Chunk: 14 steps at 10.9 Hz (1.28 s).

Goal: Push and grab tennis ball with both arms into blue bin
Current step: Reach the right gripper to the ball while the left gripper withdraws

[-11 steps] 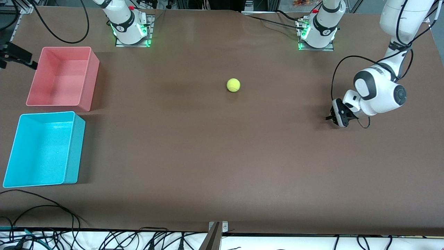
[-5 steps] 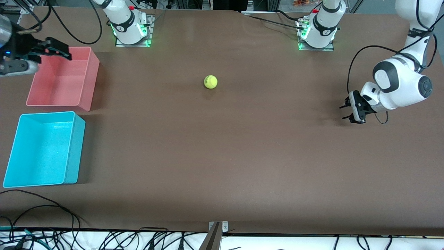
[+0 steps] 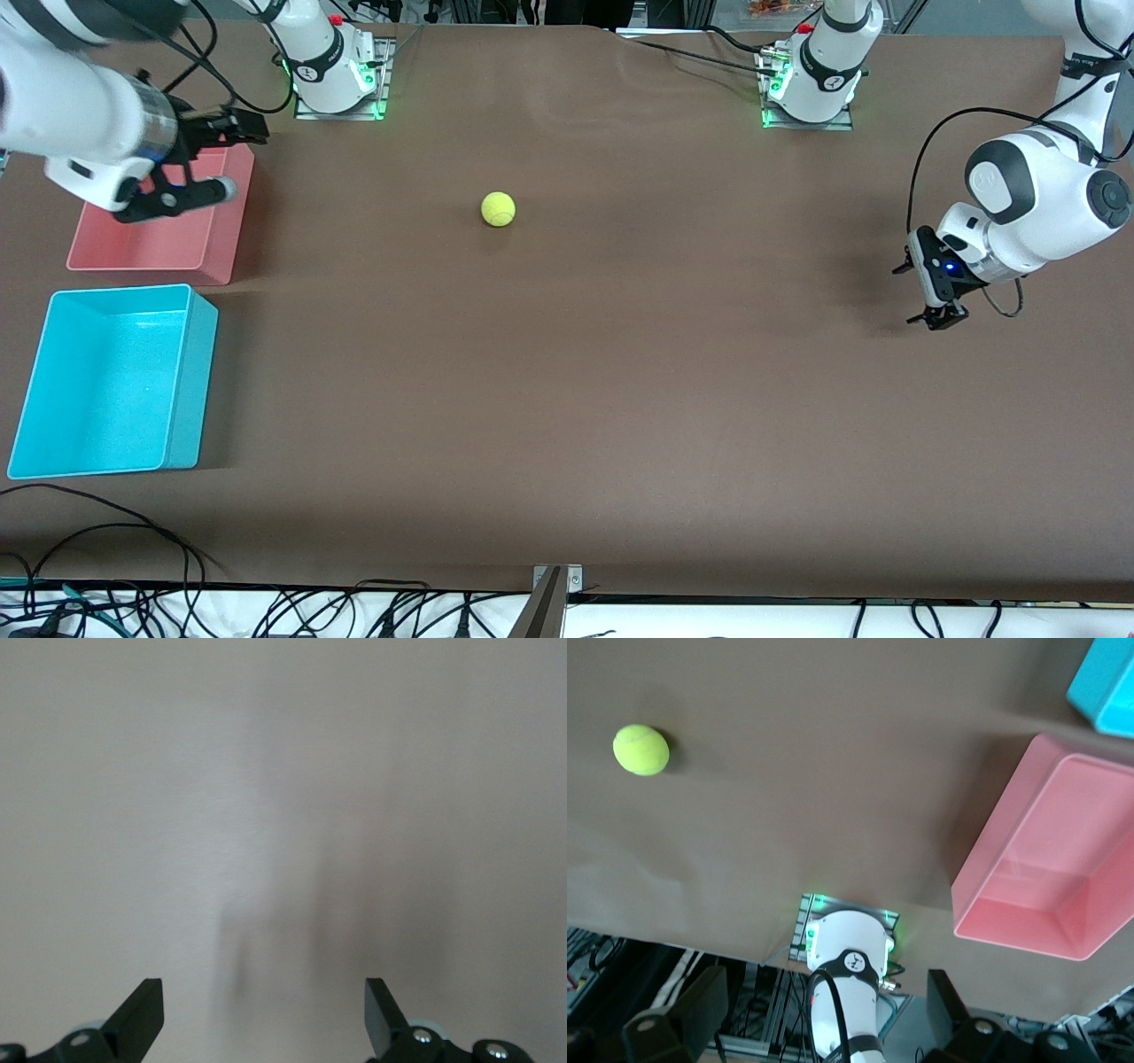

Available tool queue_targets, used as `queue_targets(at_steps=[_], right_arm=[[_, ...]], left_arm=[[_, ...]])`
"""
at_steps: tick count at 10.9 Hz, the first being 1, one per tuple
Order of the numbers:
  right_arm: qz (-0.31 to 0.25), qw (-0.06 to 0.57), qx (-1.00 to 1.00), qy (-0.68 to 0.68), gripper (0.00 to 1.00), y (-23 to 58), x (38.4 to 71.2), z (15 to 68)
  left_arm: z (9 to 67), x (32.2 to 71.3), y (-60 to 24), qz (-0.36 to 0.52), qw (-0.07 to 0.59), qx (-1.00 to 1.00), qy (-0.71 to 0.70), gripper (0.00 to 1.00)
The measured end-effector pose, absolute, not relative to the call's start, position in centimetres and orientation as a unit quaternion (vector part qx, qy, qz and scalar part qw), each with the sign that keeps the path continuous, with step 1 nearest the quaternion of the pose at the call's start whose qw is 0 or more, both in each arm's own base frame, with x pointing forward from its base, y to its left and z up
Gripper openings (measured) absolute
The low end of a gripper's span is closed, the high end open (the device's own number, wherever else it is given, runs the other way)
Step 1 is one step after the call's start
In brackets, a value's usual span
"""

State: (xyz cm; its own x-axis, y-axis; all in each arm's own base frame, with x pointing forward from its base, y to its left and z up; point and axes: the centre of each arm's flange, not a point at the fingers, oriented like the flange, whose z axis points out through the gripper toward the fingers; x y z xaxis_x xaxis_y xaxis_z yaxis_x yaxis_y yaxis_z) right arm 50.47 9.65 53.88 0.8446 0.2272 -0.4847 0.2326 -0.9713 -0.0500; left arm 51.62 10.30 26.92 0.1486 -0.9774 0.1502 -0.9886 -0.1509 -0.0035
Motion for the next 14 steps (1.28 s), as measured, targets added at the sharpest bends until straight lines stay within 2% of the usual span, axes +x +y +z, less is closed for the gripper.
queue_targets(at_steps=[2, 4, 6, 10, 12, 14], right_arm=[[-0.280, 0.008, 0.952, 0.123, 1.00, 10.0, 49.7, 49.6], [-0.279, 0.014, 0.949, 0.148, 1.00, 12.6, 48.4, 46.0], [-0.274, -0.011, 0.949, 0.155, 1.00, 14.2, 46.6, 42.8], [-0.247, -0.011, 0.954, 0.170, 1.00, 16.8, 41.5, 35.8], [-0.224, -0.012, 0.957, 0.185, 1.00, 19.1, 40.2, 34.7], [-0.187, -0.009, 0.964, 0.188, 1.00, 22.0, 39.3, 33.8]], left_arm=[[29.1, 52.7, 10.2, 0.079, 0.018, 0.754, -0.652, 1.00], [33.4, 53.4, 9.9, 0.109, -0.013, 0.747, -0.656, 1.00], [37.7, 53.0, 9.6, 0.132, -0.027, 0.755, -0.642, 1.00], [42.2, 51.2, 10.8, 0.146, -0.007, 0.819, -0.554, 1.00], [44.0, 50.8, 11.0, 0.133, 0.028, 0.853, -0.504, 1.00], [48.0, 51.1, 10.8, 0.081, 0.031, 0.889, -0.450, 1.00]])
